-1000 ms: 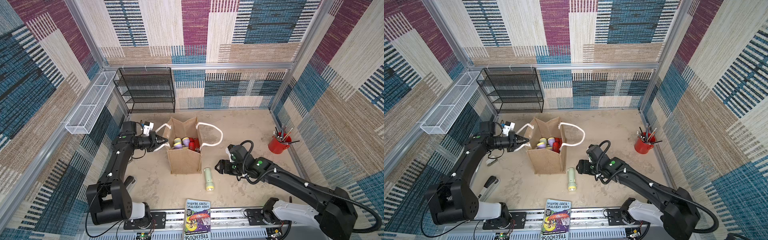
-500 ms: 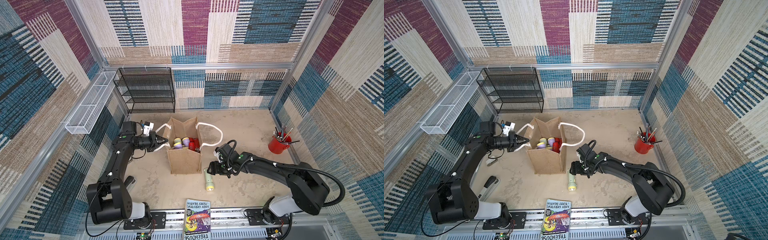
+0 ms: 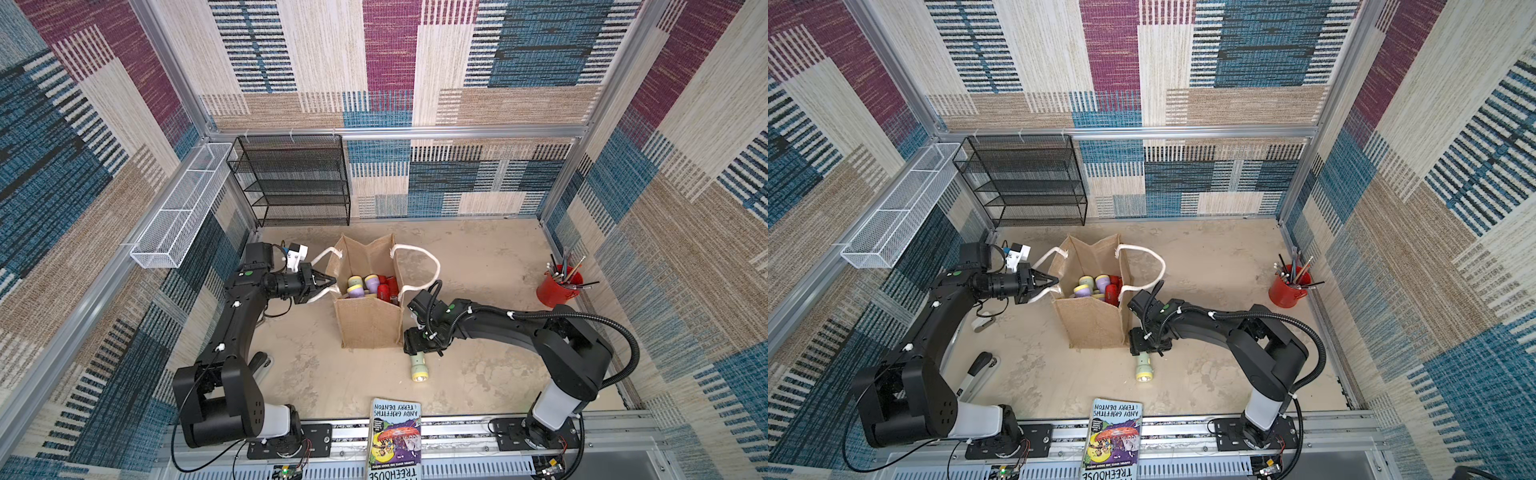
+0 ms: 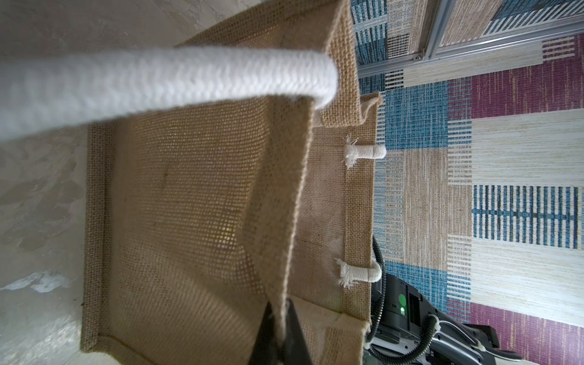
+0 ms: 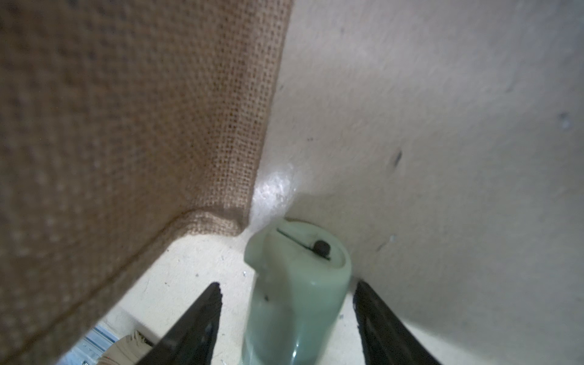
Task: Put the flashlights into the tote bags
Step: Pick up the flashlight from the center of the board, then place the flashlight in the canvas bag, then move the canvas bag to the center of the board.
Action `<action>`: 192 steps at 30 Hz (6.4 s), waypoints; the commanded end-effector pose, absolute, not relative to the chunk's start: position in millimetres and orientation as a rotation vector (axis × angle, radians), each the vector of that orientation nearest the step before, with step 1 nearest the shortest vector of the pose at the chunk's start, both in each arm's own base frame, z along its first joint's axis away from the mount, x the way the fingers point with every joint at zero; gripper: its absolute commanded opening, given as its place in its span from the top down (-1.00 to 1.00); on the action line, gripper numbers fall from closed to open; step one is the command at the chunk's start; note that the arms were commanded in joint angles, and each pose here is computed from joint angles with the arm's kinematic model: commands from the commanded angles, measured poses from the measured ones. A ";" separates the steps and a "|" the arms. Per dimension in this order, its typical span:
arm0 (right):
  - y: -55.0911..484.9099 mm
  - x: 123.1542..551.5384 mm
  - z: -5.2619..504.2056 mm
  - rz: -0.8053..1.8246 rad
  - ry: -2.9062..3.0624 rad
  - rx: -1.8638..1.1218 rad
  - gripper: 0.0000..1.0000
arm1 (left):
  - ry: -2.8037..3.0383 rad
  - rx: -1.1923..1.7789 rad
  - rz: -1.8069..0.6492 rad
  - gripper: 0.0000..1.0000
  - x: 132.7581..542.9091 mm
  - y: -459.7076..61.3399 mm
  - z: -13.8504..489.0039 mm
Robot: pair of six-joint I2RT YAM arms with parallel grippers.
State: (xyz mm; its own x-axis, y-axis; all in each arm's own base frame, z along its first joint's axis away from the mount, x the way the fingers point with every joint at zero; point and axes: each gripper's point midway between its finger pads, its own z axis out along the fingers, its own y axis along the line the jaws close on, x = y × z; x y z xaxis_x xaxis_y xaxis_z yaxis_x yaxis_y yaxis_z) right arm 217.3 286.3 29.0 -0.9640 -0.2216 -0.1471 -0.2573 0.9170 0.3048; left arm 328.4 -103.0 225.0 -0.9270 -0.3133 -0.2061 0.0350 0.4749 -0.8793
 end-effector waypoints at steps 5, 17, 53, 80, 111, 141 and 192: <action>271.7 215.7 11.1 0.271 3.020 -0.387 -0.31 | 2.381 -0.219 -1.431 1.00 329.0 -102.6 227.2; 258.1 204.5 8.1 0.127 3.057 -0.410 -0.19 | 2.382 -0.220 -1.431 1.00 329.3 -102.6 227.1; 241.8 192.2 0.2 -0.022 3.091 -0.460 0.18 | 2.385 -0.227 -1.428 1.00 331.0 -102.0 226.8; 148.8 276.1 172.6 0.132 2.645 0.031 0.29 | 2.377 -0.219 -1.435 1.00 330.4 -102.9 229.9; 430.3 372.9 329.2 0.876 2.135 -0.717 0.35 | 2.385 -0.216 -1.421 1.00 329.2 -102.1 229.1; 347.7 373.7 138.9 0.198 2.567 -0.470 0.35 | 2.386 -0.220 -1.412 1.00 327.9 -101.8 230.0; 328.8 365.3 232.3 0.408 2.380 -0.474 0.46 | 2.444 -0.197 -1.350 1.00 323.3 -127.4 238.3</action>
